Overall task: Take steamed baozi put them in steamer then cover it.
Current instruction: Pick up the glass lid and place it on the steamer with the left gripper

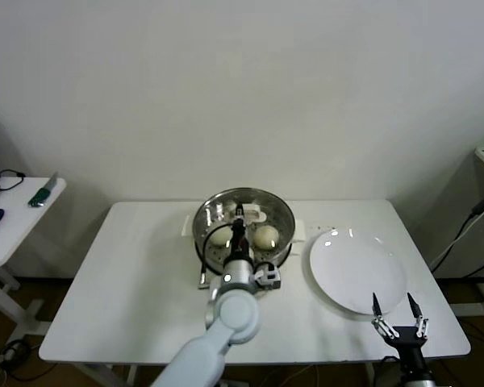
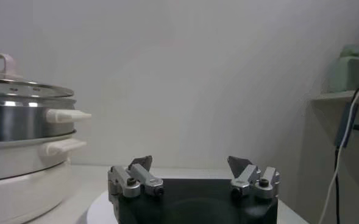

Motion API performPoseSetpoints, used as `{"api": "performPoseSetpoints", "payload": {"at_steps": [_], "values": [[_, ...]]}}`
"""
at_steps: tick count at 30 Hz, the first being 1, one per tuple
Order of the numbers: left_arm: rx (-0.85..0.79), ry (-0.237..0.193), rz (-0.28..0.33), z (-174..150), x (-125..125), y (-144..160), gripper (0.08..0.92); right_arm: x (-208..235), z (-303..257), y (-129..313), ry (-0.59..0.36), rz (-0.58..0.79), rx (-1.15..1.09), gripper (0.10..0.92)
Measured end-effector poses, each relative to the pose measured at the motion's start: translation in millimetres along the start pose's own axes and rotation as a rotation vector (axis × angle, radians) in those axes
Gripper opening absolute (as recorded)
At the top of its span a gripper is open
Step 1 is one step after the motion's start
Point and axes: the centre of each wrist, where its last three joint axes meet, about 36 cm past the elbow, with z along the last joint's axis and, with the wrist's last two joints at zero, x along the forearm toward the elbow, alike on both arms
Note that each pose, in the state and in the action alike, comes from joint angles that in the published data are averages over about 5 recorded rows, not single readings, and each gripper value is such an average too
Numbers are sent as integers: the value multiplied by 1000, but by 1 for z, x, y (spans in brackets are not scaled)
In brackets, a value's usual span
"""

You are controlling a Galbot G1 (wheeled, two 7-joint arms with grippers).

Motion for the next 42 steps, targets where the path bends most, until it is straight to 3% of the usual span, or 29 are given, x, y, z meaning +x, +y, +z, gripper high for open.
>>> {"api": "performPoseSetpoints", "payload": {"at_steps": [42], "values": [[-27, -11, 1, 3, -8, -13, 156, 0, 1, 0, -8, 0, 3, 823]]}}
